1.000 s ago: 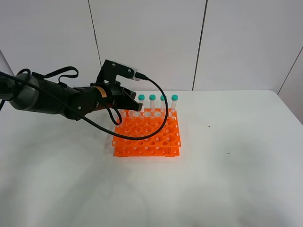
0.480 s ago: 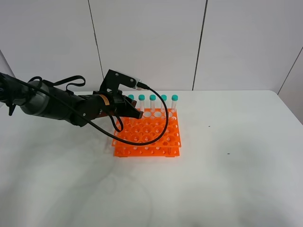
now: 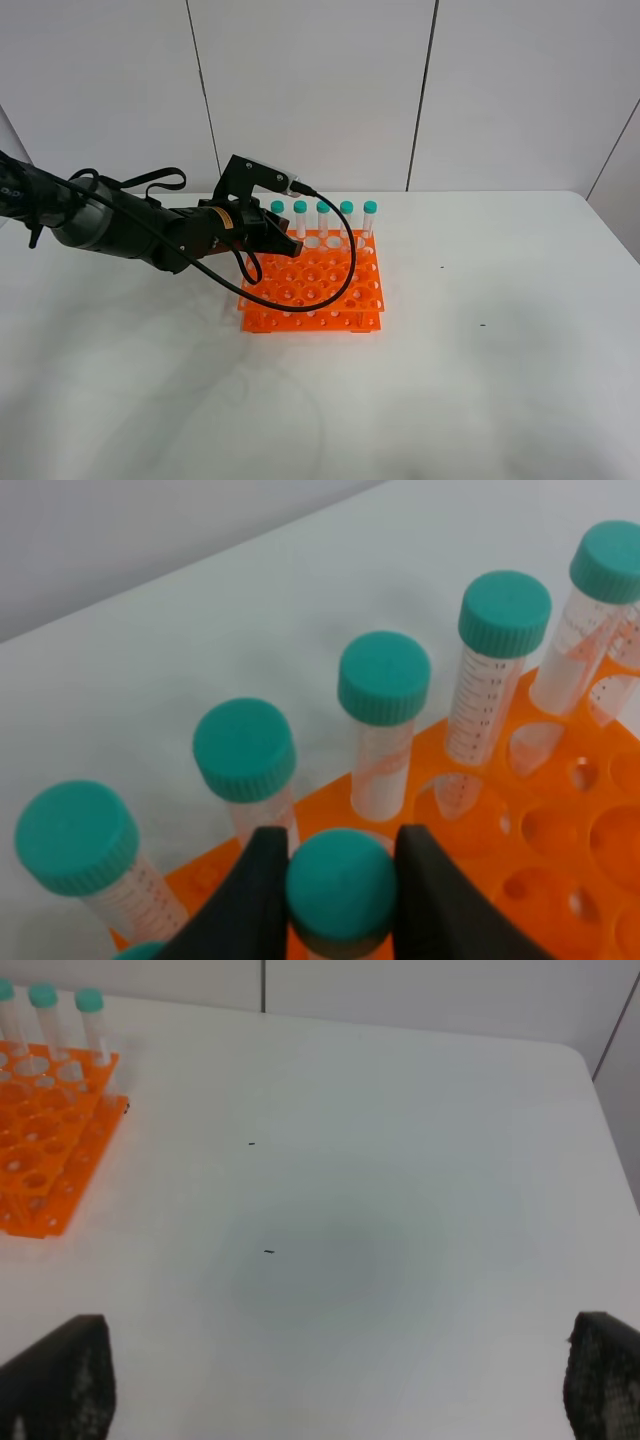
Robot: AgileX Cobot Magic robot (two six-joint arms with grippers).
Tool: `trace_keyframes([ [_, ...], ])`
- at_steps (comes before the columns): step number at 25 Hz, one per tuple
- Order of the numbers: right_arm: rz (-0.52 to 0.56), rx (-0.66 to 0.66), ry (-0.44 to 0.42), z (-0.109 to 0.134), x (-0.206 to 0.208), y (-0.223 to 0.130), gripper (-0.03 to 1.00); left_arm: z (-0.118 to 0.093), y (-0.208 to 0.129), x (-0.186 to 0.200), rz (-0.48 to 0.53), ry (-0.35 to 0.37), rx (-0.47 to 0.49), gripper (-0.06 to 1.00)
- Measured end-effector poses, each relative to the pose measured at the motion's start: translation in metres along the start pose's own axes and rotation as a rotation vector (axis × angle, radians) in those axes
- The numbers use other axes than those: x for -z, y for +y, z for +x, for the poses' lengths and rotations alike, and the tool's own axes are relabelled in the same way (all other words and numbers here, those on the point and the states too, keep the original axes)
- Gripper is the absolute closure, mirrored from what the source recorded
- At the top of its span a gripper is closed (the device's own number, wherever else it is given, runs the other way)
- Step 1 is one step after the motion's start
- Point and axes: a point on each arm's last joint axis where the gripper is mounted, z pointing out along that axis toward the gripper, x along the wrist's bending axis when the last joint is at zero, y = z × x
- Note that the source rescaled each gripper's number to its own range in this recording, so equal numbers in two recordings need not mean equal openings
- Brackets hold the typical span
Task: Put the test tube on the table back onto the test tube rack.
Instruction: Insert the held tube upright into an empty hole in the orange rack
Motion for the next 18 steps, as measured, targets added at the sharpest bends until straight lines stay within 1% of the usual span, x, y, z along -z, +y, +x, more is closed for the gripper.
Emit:
trace_keyframes([
  [8, 0.000, 0.000, 0.000, 0.000, 0.000, 0.000, -0.03, 0.000, 0.000, 0.000, -0.003, 0.001, 0.001, 0.94],
  [9, 0.000, 0.000, 0.000, 0.000, 0.000, 0.000, -0.03, 0.000, 0.000, 0.000, -0.003, 0.001, 0.002, 0.92],
  [10, 0.000, 0.000, 0.000, 0.000, 0.000, 0.000, -0.03, 0.000, 0.000, 0.000, -0.003, 0.001, 0.006, 0.85],
  [12, 0.000, 0.000, 0.000, 0.000, 0.000, 0.000, -0.03, 0.000, 0.000, 0.000, 0.000, 0.000, 0.031, 0.60],
  [14, 0.000, 0.000, 0.000, 0.000, 0.000, 0.000, -0.03, 0.000, 0.002, 0.001, -0.004, 0.001, 0.059, 0.45],
  [15, 0.000, 0.000, 0.000, 0.000, 0.000, 0.000, -0.03, 0.000, 0.004, 0.002, -0.010, 0.002, 0.065, 0.40],
  [18, 0.000, 0.000, 0.000, 0.000, 0.000, 0.000, -0.03, 0.001, 0.011, 0.006, -0.027, 0.003, 0.073, 0.35],
])
